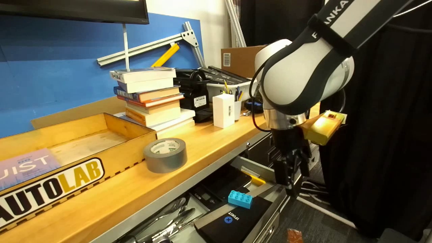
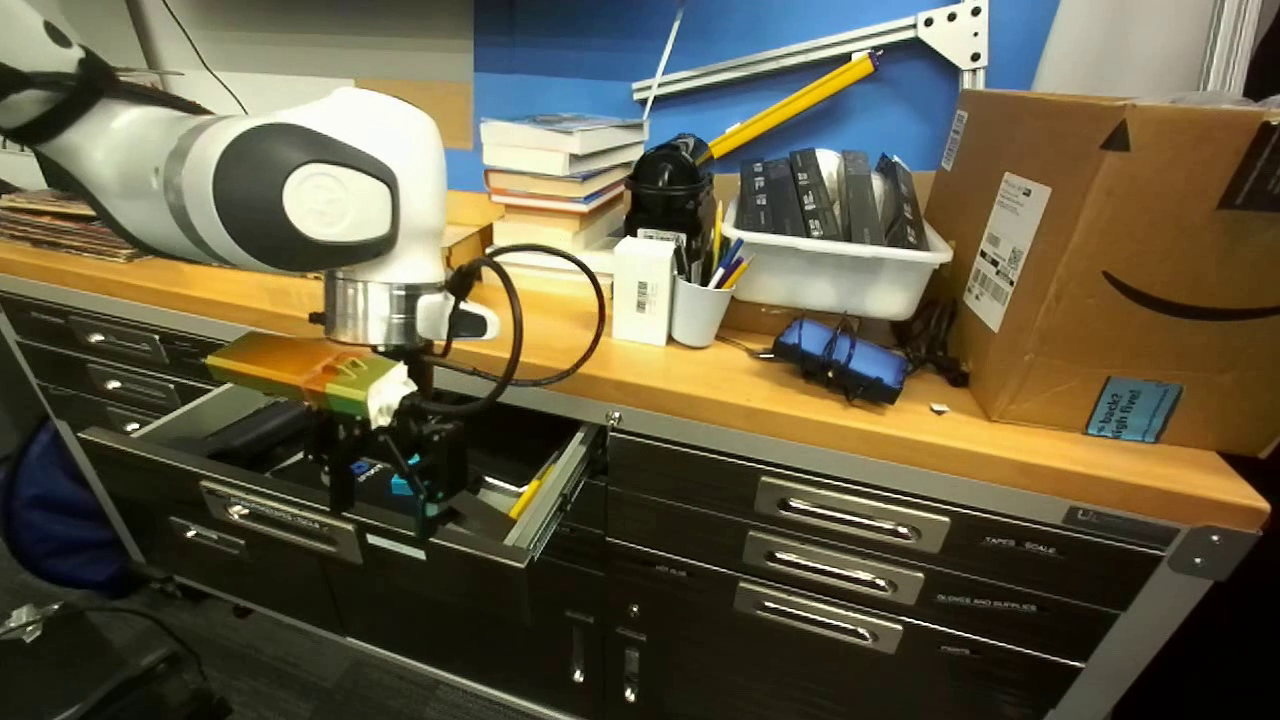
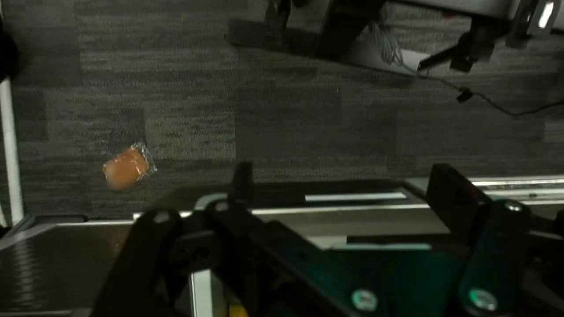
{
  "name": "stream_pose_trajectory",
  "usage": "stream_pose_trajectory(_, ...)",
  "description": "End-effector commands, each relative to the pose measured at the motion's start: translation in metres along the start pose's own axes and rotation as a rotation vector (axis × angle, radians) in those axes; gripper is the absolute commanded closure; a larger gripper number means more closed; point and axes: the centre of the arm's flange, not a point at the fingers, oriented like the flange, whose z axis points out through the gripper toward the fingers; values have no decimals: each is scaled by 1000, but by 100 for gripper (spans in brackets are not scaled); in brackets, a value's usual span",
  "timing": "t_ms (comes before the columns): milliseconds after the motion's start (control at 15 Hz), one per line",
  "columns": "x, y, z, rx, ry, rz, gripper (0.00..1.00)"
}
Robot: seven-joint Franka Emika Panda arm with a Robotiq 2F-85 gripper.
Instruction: Put the blue object inside the drawer then close the drawer.
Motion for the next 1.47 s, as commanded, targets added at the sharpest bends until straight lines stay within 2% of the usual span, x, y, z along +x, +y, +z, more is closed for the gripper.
stream_pose_trajectory(0,3,21,23,55,-137,-75,0)
stream_pose_trajectory(267,15,15,64,53,-161,-74,0)
stream_pose_trajectory(400,19,8,74,61,-113,-53,0)
stream_pose_trajectory(667,40,-5,80,66,47,94,0)
stream_pose_trajectory(933,60,-14,78,49,170,221,0)
stream_pose_trajectory(1400,95,-33,66,-77,436,414,0)
